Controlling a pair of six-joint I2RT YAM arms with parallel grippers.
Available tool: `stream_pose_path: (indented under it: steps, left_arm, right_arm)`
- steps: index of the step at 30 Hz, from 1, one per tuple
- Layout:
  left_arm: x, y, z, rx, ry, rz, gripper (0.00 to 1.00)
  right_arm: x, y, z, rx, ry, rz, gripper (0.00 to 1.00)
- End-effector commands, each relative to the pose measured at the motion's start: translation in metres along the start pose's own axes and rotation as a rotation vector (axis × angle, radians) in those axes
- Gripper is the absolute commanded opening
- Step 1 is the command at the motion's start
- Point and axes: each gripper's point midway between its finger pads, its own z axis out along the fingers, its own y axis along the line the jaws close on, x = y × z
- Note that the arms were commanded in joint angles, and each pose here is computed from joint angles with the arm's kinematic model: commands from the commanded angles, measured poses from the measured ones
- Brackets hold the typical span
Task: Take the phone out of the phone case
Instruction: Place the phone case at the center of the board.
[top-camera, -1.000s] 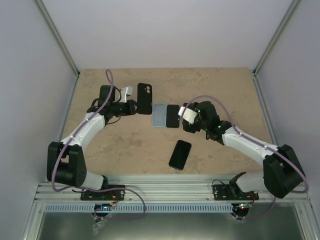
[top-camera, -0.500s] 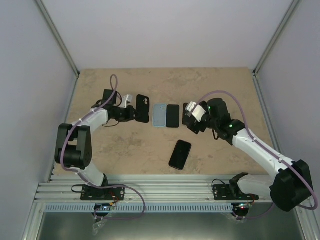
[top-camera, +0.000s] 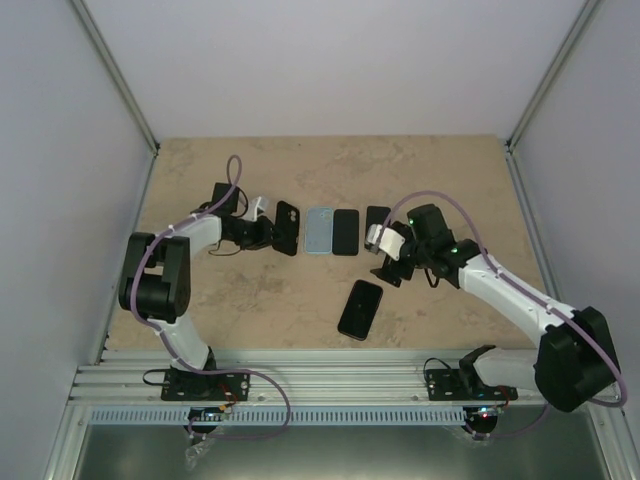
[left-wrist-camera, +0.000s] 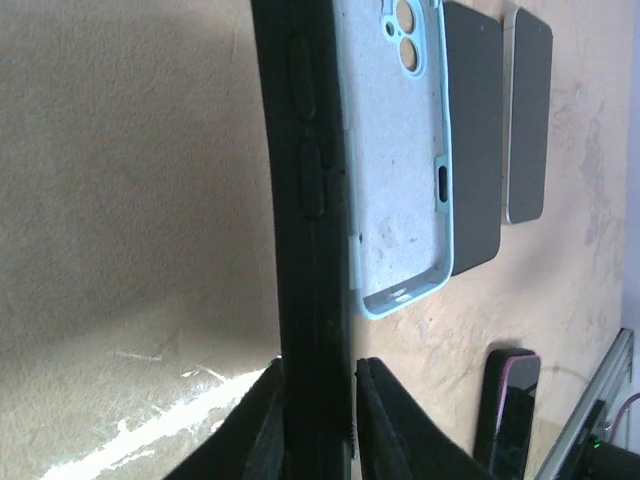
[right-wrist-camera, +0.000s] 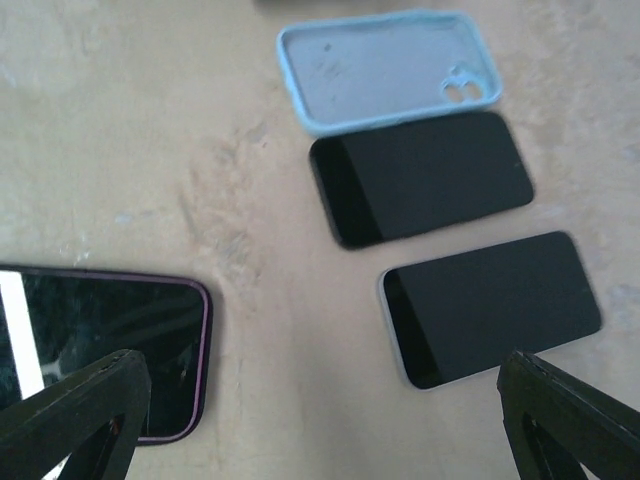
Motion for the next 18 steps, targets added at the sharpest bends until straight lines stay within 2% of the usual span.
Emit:
stream_pose_path:
  steps: [1, 7, 11, 15, 18]
  left_arm:
    - [-0.009, -0.003, 0.001, 0.013, -0.003, 0.011, 0.22]
    - [-0.008, 0.003, 0.001, -0.018, 0.006, 0.015, 0.40]
    - [-0.016, 0.002, -0.011, -0.074, -0.044, 0.050, 0.54]
    - [-0.029, -0.018, -0.036, -0.087, -0.149, 0.145, 0.64]
    - [-0.026, -0.031, -0.047, -0.116, -0.173, 0.247, 0.78]
  right_arm:
    - [0.030, 0.016, 0.018, -0.073, 0.092, -0.029, 0.96]
    - [0.058, 0.021, 0.039, -0.097, 0.176, -0.048, 0.94]
    - [0.071, 0.027, 0.049, -0.126, 0.219, -0.052, 0.91]
    - [0.078, 0.031, 0.056, -0.146, 0.238, -0.045, 0.90]
    - [0.083, 0.035, 0.061, -0.164, 0.252, -0.036, 0.90]
